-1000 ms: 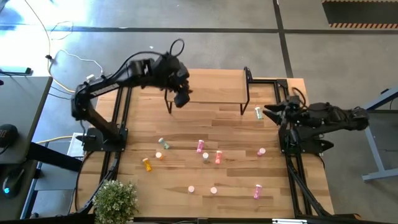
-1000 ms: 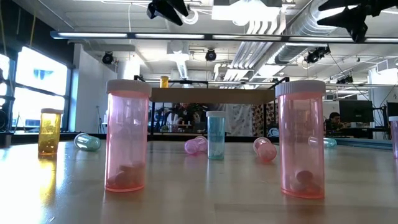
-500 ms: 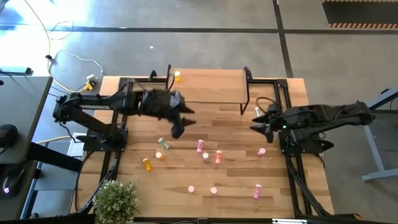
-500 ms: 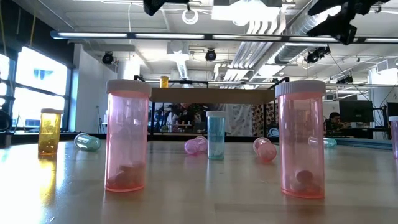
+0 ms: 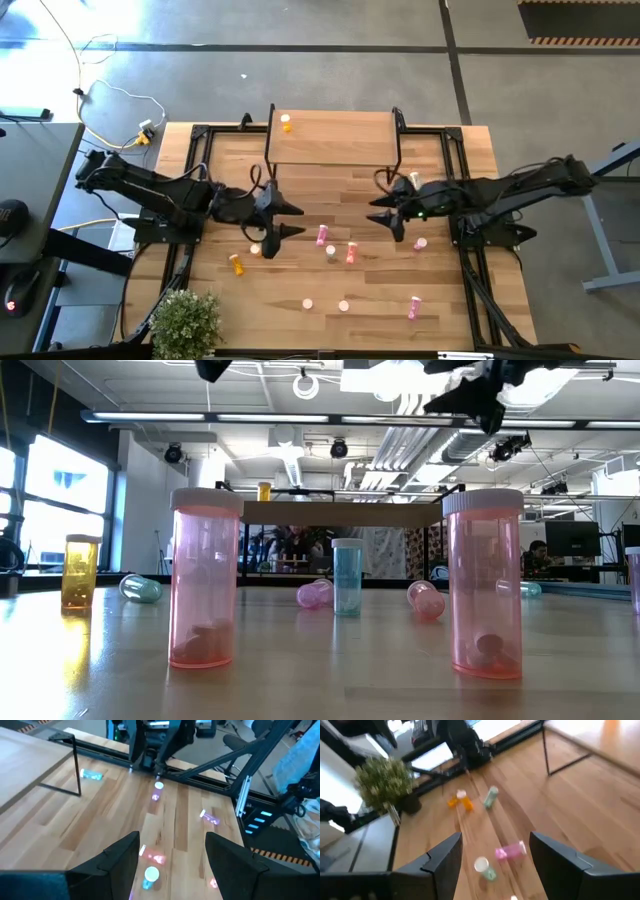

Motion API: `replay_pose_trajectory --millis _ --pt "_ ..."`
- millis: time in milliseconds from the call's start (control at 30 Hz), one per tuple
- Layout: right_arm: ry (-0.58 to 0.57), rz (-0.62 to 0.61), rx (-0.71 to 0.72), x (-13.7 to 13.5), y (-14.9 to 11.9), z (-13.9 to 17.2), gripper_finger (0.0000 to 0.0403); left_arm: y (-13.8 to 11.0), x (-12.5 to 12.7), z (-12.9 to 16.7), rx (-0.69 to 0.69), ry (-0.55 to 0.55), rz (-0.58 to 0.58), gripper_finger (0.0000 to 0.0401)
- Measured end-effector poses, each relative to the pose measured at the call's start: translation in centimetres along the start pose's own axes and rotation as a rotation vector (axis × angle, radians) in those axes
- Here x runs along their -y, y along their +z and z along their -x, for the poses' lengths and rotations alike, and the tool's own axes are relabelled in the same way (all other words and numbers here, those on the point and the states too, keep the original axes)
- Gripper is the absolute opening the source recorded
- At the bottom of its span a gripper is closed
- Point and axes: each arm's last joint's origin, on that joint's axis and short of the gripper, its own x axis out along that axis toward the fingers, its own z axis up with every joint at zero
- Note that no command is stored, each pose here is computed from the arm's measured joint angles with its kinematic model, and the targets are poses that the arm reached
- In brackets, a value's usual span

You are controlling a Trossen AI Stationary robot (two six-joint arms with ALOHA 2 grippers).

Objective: Pick and place medicine bottles onto shelf by color
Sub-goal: Put the center green pill bottle on the shelf

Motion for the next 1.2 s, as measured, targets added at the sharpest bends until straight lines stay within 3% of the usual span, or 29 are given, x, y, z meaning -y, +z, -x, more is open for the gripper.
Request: replay_pose_trajectory --millis 367,767,1200 --pt "0.046 0.058 -0.098 -0.8 -2.6 -5.7 0.0222 -2.1 1.5 0.2 -0.086 -0.109 -0.012 0.0218" --pt "0.061 0.143 -0.121 -1.2 -6.2 -11.0 0.0222 -4.4 2.0 0.9 -0.269 -0.066 -0.07 0.0218" --pt "0.079 0.22 -0.132 -0.6 -9.6 -14.8 0.0222 -4.6 1.9 1.0 -0.291 -0.049 -0.055 0.0218"
